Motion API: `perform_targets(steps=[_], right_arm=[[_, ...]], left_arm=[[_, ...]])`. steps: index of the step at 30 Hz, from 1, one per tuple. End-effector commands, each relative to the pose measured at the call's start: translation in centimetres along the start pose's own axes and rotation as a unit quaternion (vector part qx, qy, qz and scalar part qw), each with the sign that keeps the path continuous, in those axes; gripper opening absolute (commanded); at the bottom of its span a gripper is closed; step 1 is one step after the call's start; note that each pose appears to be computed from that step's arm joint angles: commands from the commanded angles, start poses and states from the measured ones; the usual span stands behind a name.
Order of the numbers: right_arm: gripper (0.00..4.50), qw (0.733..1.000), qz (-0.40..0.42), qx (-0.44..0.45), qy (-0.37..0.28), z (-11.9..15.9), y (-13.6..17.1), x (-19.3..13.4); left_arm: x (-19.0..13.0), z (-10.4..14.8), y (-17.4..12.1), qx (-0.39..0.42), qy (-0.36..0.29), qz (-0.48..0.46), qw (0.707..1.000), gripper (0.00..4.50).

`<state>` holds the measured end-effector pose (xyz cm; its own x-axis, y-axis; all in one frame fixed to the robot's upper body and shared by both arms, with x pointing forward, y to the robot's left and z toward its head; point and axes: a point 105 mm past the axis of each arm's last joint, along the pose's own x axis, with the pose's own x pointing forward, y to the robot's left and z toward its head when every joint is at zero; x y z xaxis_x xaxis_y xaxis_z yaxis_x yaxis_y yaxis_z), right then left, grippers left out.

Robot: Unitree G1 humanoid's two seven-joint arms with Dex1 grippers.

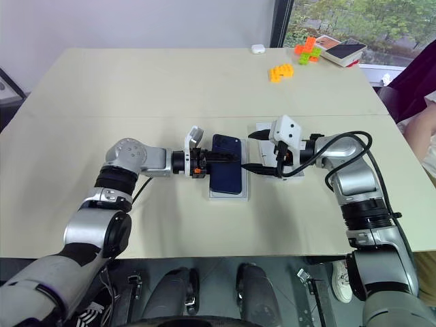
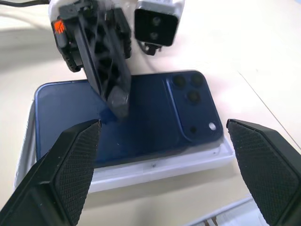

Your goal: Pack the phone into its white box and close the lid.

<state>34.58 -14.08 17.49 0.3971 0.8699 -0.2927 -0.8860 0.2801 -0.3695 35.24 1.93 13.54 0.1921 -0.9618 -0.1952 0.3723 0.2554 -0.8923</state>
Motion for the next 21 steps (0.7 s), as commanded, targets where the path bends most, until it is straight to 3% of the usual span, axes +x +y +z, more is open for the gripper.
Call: perform_targets(steps=[1, 16, 21], right_arm=[[4.50, 1.000, -0.008, -0.022, -0.009, 1.1, -0.6, 0.0], [4.50, 1.000, -0.007, -0.026, -0.016, 1.2, -0.6, 0.9], [4.50, 0.999, -0.009, -0.033, -0.015, 1.2, -0.7, 1.1]], left_arm=[[-1.0, 1.1, -0.9, 0.028, -0.013, 0.000, 1.000, 3.63], [-4.1, 0.9, -2.5, 0.082, 0.009, 0.013, 0.996, 3.63], [-2.4, 0.5, -1.7, 0.054, 0.015, 0.016, 0.998, 3.63]])
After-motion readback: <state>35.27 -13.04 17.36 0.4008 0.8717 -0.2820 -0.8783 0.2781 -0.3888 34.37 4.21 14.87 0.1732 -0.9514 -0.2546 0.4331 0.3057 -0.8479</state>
